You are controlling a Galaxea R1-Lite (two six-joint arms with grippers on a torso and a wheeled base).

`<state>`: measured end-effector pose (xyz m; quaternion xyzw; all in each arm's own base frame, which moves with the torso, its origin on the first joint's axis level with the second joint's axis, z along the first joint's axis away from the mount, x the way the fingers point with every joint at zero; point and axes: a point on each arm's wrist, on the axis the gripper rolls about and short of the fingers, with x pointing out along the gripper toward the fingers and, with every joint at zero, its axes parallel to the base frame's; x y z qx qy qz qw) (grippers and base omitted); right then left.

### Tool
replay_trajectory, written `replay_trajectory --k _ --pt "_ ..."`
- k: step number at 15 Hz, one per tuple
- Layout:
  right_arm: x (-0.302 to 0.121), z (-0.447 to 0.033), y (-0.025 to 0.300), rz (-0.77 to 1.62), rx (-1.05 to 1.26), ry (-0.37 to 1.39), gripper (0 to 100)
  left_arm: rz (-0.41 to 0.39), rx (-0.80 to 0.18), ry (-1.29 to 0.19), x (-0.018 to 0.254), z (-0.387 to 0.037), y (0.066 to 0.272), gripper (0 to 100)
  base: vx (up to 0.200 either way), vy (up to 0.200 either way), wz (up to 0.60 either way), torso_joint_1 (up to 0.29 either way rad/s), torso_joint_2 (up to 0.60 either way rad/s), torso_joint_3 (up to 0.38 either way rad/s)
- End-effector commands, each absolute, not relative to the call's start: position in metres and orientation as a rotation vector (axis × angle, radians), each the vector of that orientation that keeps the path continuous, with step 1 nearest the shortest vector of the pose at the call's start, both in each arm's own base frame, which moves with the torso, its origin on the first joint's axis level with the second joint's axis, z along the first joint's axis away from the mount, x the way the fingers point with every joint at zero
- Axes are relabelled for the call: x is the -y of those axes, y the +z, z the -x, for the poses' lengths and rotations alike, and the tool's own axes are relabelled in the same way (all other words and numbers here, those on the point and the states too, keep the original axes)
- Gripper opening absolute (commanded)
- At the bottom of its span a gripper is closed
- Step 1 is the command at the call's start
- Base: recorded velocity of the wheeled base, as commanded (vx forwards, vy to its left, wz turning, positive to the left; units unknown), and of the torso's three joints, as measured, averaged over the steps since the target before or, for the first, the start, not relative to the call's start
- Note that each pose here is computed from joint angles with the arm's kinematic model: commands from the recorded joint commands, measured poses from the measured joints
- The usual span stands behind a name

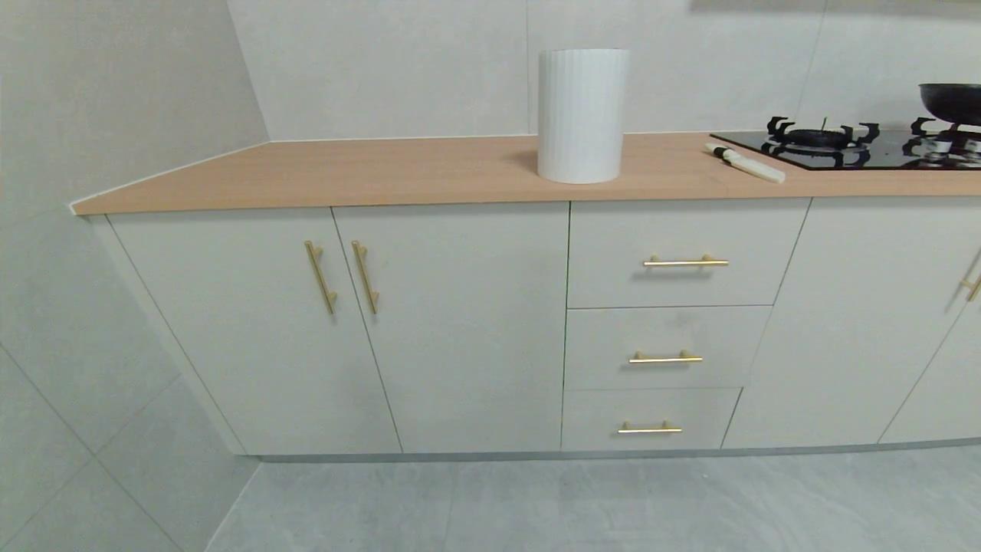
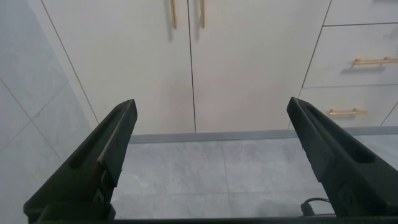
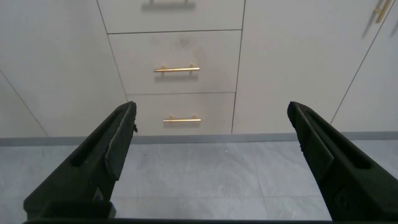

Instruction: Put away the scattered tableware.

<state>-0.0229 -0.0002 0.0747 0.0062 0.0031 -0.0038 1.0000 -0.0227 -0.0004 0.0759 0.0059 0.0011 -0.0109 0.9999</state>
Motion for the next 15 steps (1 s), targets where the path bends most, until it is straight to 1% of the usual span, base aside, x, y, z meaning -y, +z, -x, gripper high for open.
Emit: replay_trajectory --k 1,15 --pt "0.0002 0.0227 0.0747 -0.012 -0.009 -0.008 100 -0.012 -0.003 -0.021 0.0004 0.0227 0.0758 100 0.200 0.000 0.00 -0.002 0.00 -0.002" --pt "0.0002 0.0228 0.0747 -0.014 -0.008 -0.008 100 -0.012 -0.003 -0.021 0.0004 0.0227 0.0758 100 0.200 0.000 0.00 0.002 0.00 0.002"
